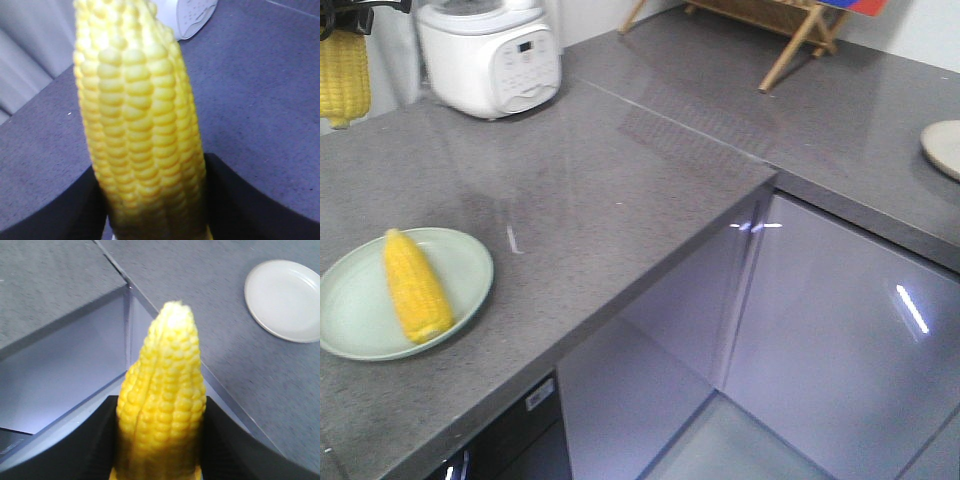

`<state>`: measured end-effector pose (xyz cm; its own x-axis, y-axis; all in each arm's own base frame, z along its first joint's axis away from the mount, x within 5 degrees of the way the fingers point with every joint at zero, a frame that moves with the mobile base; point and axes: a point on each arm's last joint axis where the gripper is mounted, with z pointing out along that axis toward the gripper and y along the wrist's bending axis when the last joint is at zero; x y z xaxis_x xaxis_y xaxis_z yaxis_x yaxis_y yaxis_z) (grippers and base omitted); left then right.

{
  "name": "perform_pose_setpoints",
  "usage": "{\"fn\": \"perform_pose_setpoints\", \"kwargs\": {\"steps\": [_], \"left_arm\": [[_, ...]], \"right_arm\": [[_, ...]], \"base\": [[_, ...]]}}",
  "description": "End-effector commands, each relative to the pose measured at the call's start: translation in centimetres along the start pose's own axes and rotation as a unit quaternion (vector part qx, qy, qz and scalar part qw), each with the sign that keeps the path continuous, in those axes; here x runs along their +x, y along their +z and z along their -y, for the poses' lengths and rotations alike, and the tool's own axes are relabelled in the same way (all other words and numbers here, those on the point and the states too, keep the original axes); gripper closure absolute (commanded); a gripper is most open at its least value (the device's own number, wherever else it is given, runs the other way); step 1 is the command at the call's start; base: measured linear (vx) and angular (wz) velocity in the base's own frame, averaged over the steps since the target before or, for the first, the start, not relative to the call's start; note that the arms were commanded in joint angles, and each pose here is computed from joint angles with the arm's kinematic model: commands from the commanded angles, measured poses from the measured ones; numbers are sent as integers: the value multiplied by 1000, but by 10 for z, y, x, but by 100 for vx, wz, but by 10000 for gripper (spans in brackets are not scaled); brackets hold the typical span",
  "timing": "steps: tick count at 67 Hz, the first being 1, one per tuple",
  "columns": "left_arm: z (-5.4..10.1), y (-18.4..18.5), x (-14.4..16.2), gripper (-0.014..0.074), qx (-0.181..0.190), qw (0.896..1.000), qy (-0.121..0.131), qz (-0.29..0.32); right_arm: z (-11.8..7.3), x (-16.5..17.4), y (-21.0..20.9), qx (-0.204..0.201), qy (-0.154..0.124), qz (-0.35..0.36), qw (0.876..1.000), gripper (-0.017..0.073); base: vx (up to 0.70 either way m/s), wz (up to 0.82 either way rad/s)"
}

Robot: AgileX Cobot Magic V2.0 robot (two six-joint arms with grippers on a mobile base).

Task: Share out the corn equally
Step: 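Drive the base holding both cobs to the counter with empty plates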

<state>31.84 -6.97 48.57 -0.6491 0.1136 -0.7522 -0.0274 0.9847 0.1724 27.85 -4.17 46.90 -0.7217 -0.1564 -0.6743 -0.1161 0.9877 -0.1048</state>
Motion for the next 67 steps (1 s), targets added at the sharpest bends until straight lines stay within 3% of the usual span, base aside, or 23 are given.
{"fn": "perform_pose_setpoints", "kwargs": {"steps": [1, 67], "left_arm": [[-11, -26, -6, 447, -2, 999, -14, 51], [-11, -26, -6, 447, -2, 999, -14, 51]], "right_arm": [[-1, -1, -20, 8, -7, 27, 1000, 554], [-1, -1, -20, 8, -7, 27, 1000, 554]], "base": [[0, -44], [1, -46]]}}
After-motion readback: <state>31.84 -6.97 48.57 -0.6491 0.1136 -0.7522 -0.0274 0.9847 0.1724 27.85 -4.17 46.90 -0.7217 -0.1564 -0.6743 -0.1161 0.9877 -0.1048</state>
